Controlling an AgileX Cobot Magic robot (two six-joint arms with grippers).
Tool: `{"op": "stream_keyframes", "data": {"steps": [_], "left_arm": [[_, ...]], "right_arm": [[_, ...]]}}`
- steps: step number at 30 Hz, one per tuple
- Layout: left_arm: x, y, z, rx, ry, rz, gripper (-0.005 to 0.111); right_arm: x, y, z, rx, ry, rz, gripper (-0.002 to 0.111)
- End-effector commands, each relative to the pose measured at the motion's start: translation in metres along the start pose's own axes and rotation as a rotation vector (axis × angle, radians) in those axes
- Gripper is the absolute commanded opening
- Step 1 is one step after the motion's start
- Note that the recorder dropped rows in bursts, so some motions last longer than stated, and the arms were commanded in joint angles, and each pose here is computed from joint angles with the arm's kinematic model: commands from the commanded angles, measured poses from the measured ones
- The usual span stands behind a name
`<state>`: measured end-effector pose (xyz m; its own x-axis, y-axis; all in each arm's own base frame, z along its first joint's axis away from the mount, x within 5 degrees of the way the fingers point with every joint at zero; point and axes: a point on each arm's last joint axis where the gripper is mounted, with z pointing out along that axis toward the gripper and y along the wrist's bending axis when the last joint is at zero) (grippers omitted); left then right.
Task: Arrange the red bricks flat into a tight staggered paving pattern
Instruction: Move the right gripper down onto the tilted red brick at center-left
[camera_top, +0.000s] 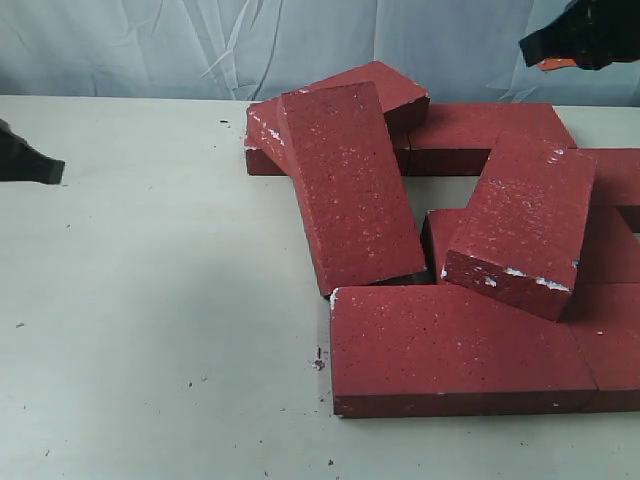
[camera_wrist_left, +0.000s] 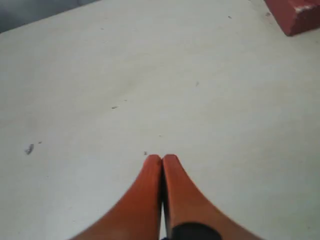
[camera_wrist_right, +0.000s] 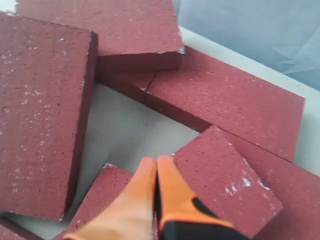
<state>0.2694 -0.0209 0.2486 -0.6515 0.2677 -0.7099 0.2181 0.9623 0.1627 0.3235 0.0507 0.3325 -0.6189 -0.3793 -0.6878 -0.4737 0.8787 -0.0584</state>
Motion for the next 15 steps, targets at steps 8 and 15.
{"op": "stream_keyframes", "data": {"steps": [8,15], "left_arm": [[-0.010,-0.041,0.031,0.390,0.041,0.115,0.000],[-0.009,-0.048,0.044,0.455,0.023,0.117,0.000]], "right_arm": [[-0.007,-0.008,0.056,-0.462,0.100,-0.152,-0.001],[0.004,-0.028,0.090,-0.594,0.110,-0.066,-0.001]]}}
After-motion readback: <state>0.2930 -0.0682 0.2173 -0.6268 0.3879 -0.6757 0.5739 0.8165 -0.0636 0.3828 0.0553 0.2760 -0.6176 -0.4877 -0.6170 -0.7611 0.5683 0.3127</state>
